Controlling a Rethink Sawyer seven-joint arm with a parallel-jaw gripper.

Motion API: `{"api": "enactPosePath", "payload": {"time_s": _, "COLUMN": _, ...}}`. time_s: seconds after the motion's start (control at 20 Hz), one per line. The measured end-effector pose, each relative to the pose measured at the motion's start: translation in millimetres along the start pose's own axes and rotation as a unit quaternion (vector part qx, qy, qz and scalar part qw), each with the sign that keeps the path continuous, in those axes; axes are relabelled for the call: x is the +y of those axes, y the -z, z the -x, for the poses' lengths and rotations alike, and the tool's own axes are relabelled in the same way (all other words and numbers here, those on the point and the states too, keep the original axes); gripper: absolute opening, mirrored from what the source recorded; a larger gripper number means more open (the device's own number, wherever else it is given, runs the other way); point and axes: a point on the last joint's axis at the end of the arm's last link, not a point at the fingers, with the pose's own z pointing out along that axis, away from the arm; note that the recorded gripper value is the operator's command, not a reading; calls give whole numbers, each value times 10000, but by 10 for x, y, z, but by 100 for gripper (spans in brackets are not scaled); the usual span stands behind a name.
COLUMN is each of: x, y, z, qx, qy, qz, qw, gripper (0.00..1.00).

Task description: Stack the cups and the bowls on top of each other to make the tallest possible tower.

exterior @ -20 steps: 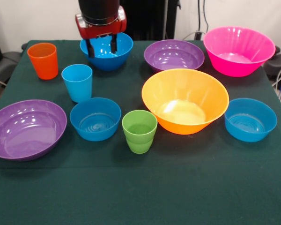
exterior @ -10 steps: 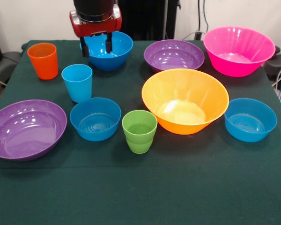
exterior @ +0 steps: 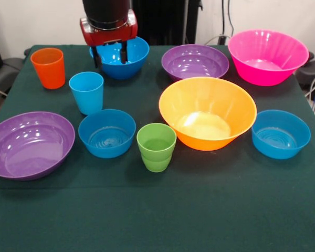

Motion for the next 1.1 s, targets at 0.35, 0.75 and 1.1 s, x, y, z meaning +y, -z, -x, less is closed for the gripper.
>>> {"api": "enactPosePath", "payload": {"time_s": 0.35, "x": 57, "y": -297, "z": -100, "qx": 231, "qy": 26, "qz": 78, "qw": 9997, "gripper": 100}}
{"api": "enactPosePath", "payload": {"time_s": 0.75, "x": 163, "y": -604, "z": -199, "qx": 554, "qy": 192, "qz": -23, "qw": 9983, "gripper": 100}}
{"api": "enactPosePath", "payload": {"time_s": 1.1, "x": 222, "y": -685, "z": -259, "qx": 678, "qy": 207, "qz": -143, "qw": 9974, "gripper": 100}}
